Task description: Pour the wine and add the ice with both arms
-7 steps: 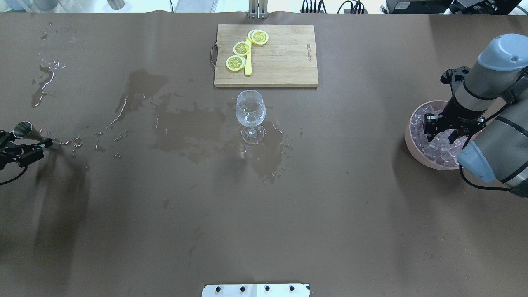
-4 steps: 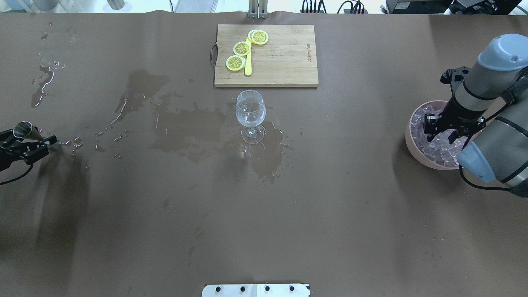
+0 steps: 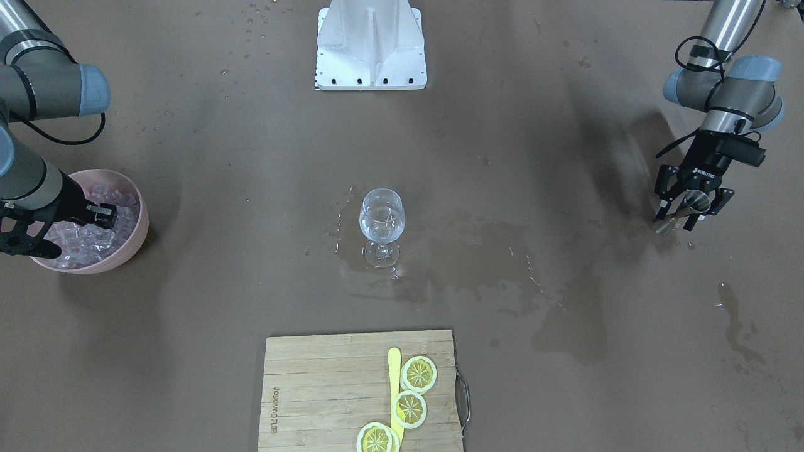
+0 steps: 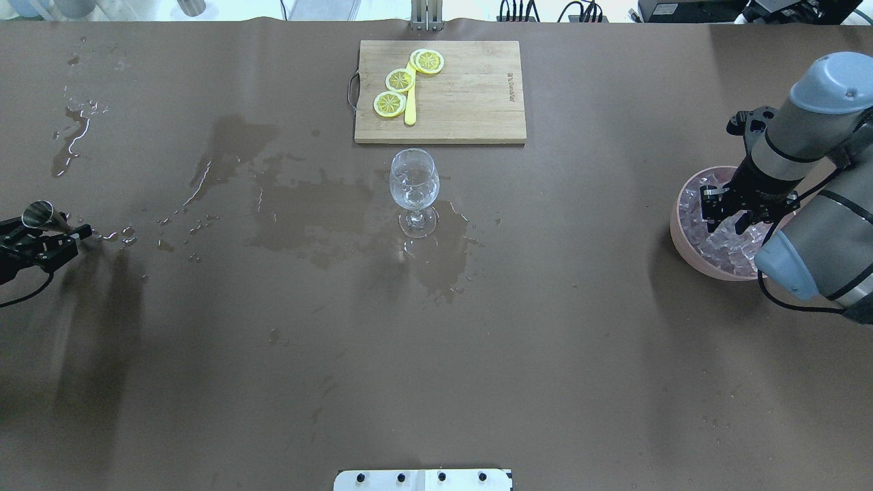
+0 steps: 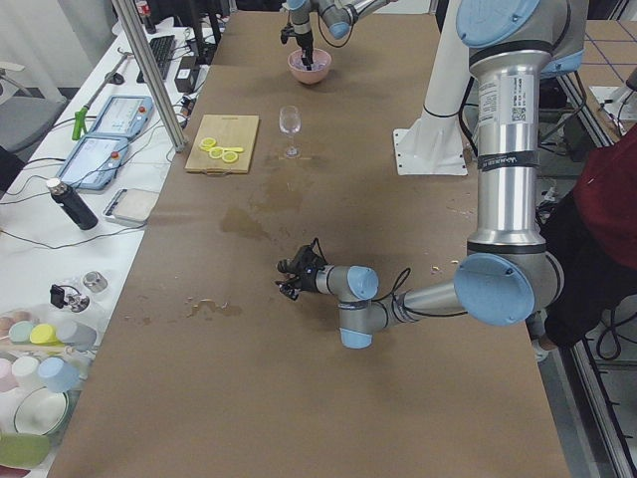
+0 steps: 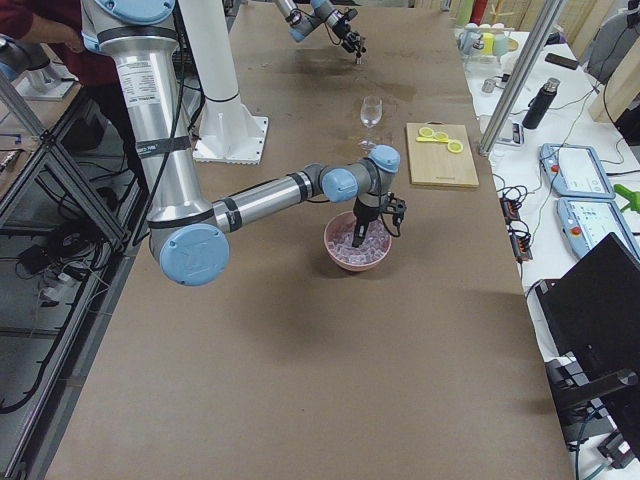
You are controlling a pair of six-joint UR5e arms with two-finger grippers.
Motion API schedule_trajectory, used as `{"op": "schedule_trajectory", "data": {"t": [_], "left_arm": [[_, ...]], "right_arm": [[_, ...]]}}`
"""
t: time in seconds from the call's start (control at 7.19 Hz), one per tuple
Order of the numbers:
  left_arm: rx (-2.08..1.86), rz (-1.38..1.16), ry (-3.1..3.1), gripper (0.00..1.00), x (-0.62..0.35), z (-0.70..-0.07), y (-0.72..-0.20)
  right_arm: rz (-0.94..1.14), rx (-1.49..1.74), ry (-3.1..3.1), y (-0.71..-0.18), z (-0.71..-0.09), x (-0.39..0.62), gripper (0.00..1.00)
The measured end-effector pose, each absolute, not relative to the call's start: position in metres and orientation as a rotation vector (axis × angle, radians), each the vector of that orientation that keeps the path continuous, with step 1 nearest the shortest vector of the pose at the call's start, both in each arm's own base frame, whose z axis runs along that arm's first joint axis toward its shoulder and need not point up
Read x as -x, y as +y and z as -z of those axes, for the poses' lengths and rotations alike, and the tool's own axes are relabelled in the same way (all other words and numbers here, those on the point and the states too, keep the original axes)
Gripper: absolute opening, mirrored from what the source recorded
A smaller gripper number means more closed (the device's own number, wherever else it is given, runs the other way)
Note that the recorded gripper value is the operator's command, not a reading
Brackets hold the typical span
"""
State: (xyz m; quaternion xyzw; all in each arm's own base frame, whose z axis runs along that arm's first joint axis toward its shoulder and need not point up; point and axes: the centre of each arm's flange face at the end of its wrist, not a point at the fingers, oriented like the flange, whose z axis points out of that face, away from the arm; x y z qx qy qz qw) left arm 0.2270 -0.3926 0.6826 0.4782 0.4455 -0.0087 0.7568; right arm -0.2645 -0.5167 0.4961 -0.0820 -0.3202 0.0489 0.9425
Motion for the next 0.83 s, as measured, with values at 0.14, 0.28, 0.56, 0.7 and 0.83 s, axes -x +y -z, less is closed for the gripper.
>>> {"op": "schedule_trajectory", "data": {"t": [0.14,0.28,0.56,0.7,0.83], "left_arm": [[-1.041,0.019,0.97,0.5,-0.2258,-0.6837,-0.3915],[-1.042,0.019,0.971,0.45,-0.2244,-0.6846,-0.3903],[-1.046,0.019,0.975,0.4,-0.2229,-0.6849,-0.3889],[-1.046,0.019,0.976,0.39,-0.2231,-0.6845,-0.3888],[-1.047,0.019,0.977,0.37,-0.2235,-0.684,-0.3889]], "right_arm": [[-0.105,0.158,-0.659,-0.5187,-0.4921,0.2594,0.48],[-0.109,0.151,-0.662,-0.5201,-0.4896,0.2559,0.48],[-0.114,0.148,-0.663,-0.5213,-0.4886,0.253,0.55],[-0.113,0.149,-0.662,-0.5208,-0.4887,0.254,0.59],[-0.108,0.152,-0.66,-0.5194,-0.4896,0.2572,0.59]]}}
